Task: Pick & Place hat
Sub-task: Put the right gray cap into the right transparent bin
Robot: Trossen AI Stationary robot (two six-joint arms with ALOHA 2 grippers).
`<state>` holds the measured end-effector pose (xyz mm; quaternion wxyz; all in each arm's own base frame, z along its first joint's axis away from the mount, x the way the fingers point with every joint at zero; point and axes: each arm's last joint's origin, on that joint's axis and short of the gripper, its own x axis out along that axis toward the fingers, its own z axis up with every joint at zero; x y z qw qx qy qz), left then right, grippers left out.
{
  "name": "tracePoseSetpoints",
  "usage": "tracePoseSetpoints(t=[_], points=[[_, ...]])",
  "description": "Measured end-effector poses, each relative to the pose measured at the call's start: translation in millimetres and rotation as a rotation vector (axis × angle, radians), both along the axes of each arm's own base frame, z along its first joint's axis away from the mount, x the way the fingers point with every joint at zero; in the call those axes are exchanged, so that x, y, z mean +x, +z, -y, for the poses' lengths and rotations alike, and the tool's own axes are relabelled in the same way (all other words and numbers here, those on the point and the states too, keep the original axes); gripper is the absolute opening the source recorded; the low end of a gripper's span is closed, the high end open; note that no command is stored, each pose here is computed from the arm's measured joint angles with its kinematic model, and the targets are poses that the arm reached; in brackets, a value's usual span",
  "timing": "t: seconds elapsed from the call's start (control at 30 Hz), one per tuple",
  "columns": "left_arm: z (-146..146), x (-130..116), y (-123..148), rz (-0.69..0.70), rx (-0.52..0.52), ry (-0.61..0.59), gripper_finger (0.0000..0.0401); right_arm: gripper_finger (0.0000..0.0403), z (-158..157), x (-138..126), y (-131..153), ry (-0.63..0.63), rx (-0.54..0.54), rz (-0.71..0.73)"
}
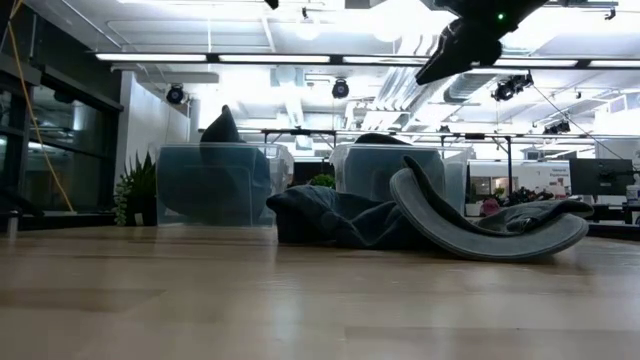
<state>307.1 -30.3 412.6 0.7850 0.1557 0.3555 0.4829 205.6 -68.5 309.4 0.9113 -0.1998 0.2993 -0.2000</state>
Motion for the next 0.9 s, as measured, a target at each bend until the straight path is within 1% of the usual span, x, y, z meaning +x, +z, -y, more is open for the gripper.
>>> tracePoseSetpoints(t=[0.2, 0.33, 0.57, 0.67, 0.83, 0.9], points=[[1, 3, -17, -0.050, -0.023, 0.002, 0.0227, 0.0207, -21, 8, -7, 0.154, -0.016, -0.078], [1, 1, -29, -0.085, -0.052, 0.004, 0.0227, 0.0207, -34, 10, -9, 0.231, -0.031, -0.105], [2, 2, -53, -0.114, -0.067, 0.042, 0.0227, 0.0207, -49, 16, -13, 0.354, 0.005, -0.117], [3, -3, -57, -0.125, -0.099, 0.035, 0.0227, 0.0207, -53, 26, -23, 0.390, 0.022, -0.167], [9, -10, -62, -0.090, -0.132, 0.010, 0.0227, 0.0207, -54, 42, -45, 0.437, 0.007, -0.281], [10, -12, -63, -0.056, -0.146, 0.002, 0.0227, 0.0207, -54, 47, -52, 0.457, -0.004, -0.317]])
